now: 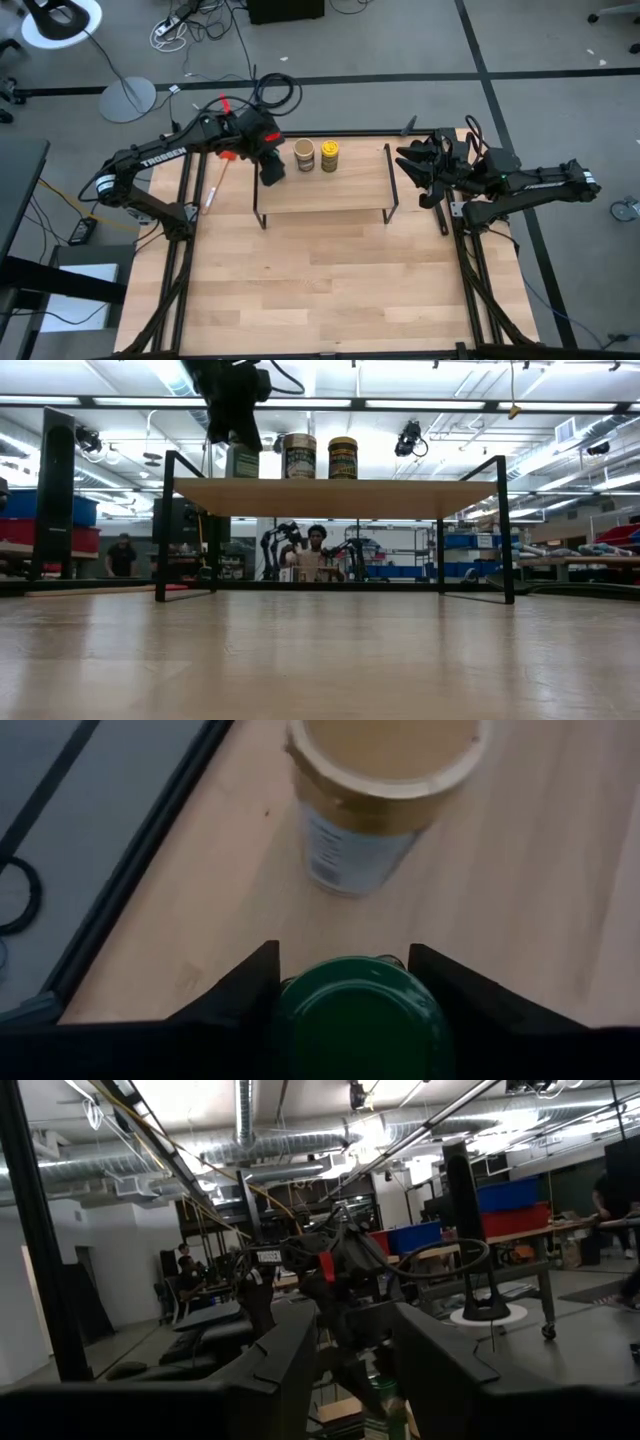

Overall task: Shelf spices
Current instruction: Remove the green seasoning bottle from the shelf

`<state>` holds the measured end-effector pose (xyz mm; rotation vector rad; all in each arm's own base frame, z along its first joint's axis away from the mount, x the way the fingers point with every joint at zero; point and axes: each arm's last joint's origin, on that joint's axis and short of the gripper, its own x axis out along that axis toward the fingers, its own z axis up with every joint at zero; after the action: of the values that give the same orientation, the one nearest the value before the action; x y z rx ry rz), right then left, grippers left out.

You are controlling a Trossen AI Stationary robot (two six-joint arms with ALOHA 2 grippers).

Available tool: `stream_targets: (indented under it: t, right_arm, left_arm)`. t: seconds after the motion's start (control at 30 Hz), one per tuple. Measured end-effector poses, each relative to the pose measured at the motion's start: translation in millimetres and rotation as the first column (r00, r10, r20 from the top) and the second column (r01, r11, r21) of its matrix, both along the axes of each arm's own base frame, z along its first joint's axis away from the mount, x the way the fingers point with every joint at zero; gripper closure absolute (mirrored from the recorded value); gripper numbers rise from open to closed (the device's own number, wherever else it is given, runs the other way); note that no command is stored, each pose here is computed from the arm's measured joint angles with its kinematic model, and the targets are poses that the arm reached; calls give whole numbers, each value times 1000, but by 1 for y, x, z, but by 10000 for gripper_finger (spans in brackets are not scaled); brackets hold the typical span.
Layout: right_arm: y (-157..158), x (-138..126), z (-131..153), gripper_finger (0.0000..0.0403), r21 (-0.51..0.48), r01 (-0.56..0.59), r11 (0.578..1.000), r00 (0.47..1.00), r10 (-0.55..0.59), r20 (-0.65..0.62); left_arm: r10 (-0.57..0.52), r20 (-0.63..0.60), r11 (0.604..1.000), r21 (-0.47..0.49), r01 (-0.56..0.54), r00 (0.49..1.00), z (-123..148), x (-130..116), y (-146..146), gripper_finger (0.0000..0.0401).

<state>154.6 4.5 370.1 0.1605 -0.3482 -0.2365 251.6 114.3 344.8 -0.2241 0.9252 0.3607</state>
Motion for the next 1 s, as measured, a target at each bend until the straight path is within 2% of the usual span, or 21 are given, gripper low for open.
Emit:
stream_targets:
  t: [0.13, 0.27, 0.47, 0.57, 0.8, 1.0]
  right_arm:
    - [0, 0, 0, 266, 0, 0, 1000, 1000, 0, 0]
    - [0, 0, 0, 266, 0, 0, 1000, 1000, 0, 0]
    - [0, 0, 0, 266, 0, 0, 1000, 1000, 0, -1]
    - [0, 0, 0, 266, 0, 0, 1000, 1000, 0, -1]
    - [0, 0, 0, 266, 0, 0, 1000, 1000, 0, -4]
    - [0, 0, 0, 266, -4, 2, 1000, 1000, -2, -5]
  left_arm:
    - [-50, -14, 999, 9, 50, 999, 11, 0, -8, 212]
    - [-108, 14, 992, 65, 107, 994, 33, 2, -22, 212]
    - [-245, 89, 965, 120, 234, 965, 64, 7, -56, 212]
    - [-304, 87, 947, 139, 290, 949, 64, 12, -77, 212]
    - [-314, 73, 944, 130, 303, 946, 53, 16, -131, 212]
    - [-360, 133, 929, 143, 341, 923, 32, 21, -181, 212]
